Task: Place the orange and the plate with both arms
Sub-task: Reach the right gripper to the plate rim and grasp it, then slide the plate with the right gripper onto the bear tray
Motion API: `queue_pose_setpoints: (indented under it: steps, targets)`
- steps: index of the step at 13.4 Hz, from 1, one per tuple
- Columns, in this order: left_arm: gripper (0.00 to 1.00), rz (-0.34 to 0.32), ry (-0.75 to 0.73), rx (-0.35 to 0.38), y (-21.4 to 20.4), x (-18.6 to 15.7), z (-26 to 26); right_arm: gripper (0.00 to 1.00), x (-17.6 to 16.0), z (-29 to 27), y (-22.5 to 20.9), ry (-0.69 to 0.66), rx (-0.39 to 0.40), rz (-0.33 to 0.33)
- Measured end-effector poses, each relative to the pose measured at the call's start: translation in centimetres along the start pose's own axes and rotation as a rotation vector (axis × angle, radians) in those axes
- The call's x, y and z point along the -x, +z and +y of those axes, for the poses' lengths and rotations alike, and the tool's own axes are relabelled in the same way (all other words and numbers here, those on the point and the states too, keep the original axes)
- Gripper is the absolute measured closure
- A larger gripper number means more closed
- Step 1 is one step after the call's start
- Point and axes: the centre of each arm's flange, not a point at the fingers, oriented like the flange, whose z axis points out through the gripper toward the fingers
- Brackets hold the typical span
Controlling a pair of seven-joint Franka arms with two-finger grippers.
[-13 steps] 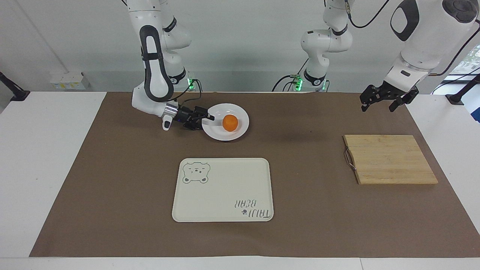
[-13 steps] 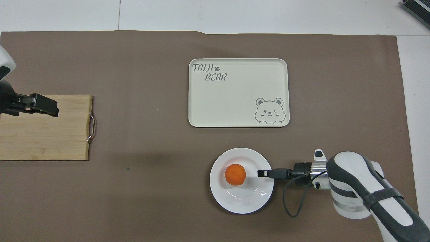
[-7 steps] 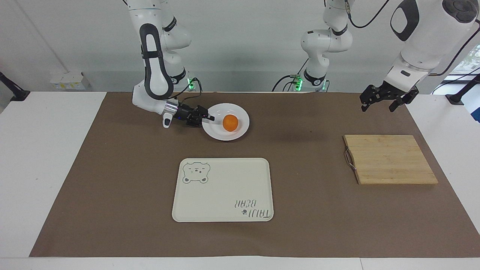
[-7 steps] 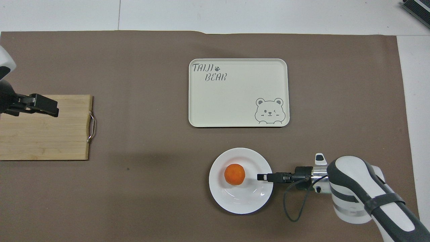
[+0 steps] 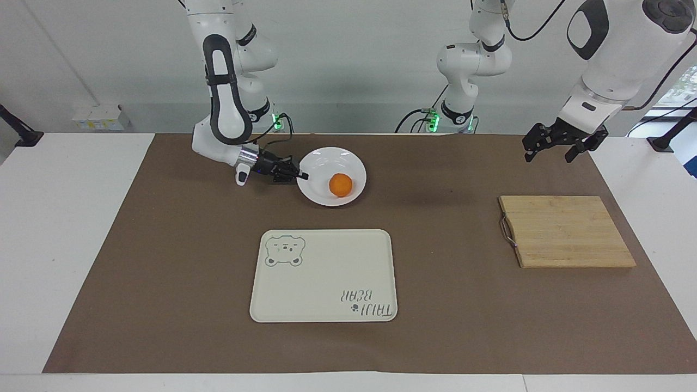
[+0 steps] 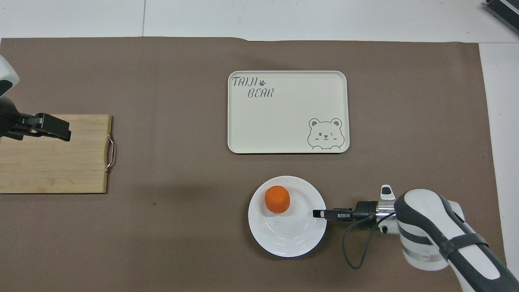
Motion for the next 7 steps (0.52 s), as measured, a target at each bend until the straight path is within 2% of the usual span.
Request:
queue_pose_setpoints:
  steps: [4, 7]
  targets:
    - [0.00, 0.000, 0.000, 0.000, 0.0, 0.0, 0.0, 0.96, -1.3, -1.0, -0.3, -0.030, -0.058, 0.082]
    - [0.00, 0.000, 0.000, 0.000, 0.0, 0.0, 0.0, 0.96, -2.9, -2.1, -0.7, -0.053, -0.075, 0.103]
